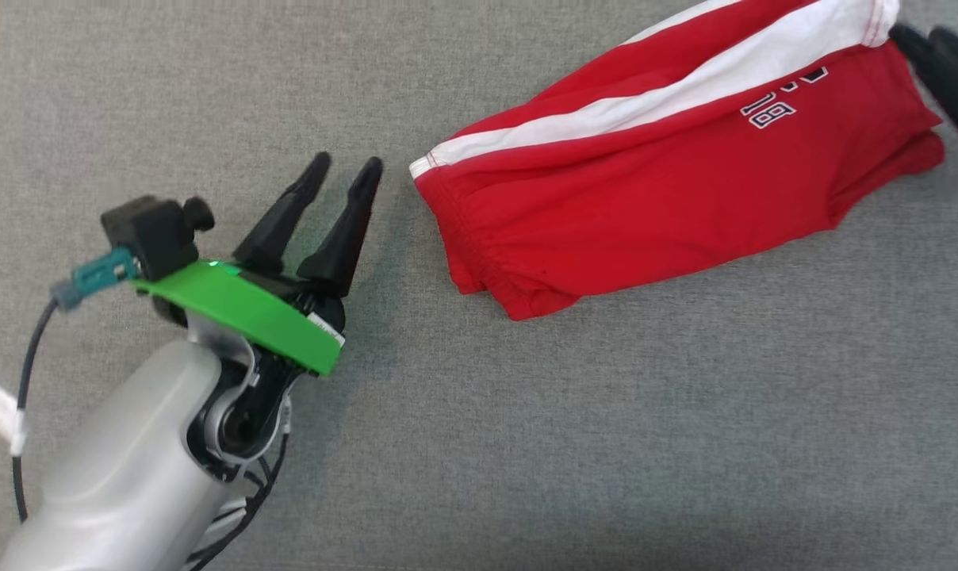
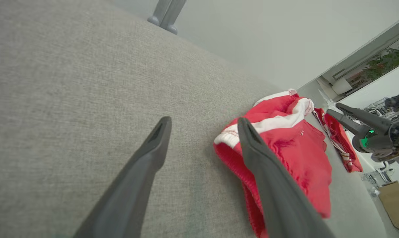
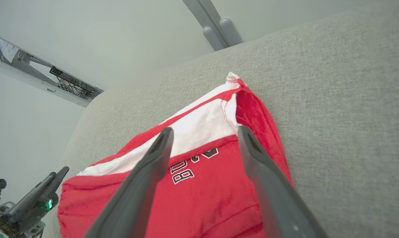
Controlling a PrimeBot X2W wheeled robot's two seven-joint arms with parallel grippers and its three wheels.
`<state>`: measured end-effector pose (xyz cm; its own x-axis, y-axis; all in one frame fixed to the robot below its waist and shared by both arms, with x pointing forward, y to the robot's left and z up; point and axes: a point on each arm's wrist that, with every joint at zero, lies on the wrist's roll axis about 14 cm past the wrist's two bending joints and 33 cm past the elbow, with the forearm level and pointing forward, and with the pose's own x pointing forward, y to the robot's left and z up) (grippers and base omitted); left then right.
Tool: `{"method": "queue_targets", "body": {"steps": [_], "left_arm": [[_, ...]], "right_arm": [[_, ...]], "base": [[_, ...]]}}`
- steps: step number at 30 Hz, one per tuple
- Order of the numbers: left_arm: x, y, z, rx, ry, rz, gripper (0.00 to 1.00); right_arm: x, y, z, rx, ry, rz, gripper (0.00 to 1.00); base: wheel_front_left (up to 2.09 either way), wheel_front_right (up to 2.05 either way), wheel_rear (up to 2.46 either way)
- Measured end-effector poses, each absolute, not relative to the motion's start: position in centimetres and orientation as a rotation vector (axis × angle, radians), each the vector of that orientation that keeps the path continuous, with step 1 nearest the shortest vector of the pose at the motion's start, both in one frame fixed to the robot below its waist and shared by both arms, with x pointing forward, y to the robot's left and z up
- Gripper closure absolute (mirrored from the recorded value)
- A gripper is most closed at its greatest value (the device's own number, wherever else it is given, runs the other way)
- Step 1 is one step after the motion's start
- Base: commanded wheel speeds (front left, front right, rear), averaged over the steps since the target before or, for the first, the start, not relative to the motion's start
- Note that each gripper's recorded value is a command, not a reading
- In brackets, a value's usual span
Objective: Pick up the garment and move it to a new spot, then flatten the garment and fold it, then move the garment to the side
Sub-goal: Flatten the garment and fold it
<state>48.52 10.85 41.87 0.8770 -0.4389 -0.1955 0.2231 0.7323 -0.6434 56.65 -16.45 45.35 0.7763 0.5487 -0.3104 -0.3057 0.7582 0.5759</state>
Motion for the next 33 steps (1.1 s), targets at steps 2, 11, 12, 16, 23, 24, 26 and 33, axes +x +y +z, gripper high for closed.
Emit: {"method": "queue_targets", "body": {"steps": [2,11,12,16,23,24,26,33], "left_arm": [[48.2,11.4,42.1,-0.603,0.310,-0.329,0.00],[44.8,11.8,46.1,-0.439,0.122,-0.175,0.00],[44.2,11.7,46.4,-0.411,0.107,-0.164,0.00],[42.4,11.2,47.7,-0.306,0.048,-0.144,0.00],[40.0,10.5,48.2,-0.250,0.021,-0.124,0.00],[39.7,10.6,48.1,-0.237,0.024,-0.119,0.00],[39.3,10.8,48.1,-0.229,0.023,-0.109,0.00],[38.7,11.0,47.4,-0.204,0.041,-0.112,0.00]], "right_arm": [[55.1,-17.1,45.2,0.500,0.468,0.469,0.00],[50.6,-19.4,44.2,0.407,0.350,0.347,0.00],[50.4,-19.5,44.2,0.410,0.339,0.334,0.00],[50.3,-19.9,44.4,0.402,0.314,0.289,0.00],[53.5,-19.7,44.6,0.366,0.289,0.247,0.00],[54.1,-19.7,44.3,0.361,0.298,0.239,0.00],[55.2,-19.1,43.8,0.352,0.322,0.237,0.00],[57.9,-15.8,42.5,0.335,0.390,0.290,0.00]], "base": [[0.00,0.00,0.00],[0.00,0.00,0.00],[0.00,0.00,0.00],[0.00,0.00,0.00],[0.00,0.00,0.00],[0.00,0.00,0.00],[0.00,0.00,0.00],[0.00,0.00,0.00]]}}
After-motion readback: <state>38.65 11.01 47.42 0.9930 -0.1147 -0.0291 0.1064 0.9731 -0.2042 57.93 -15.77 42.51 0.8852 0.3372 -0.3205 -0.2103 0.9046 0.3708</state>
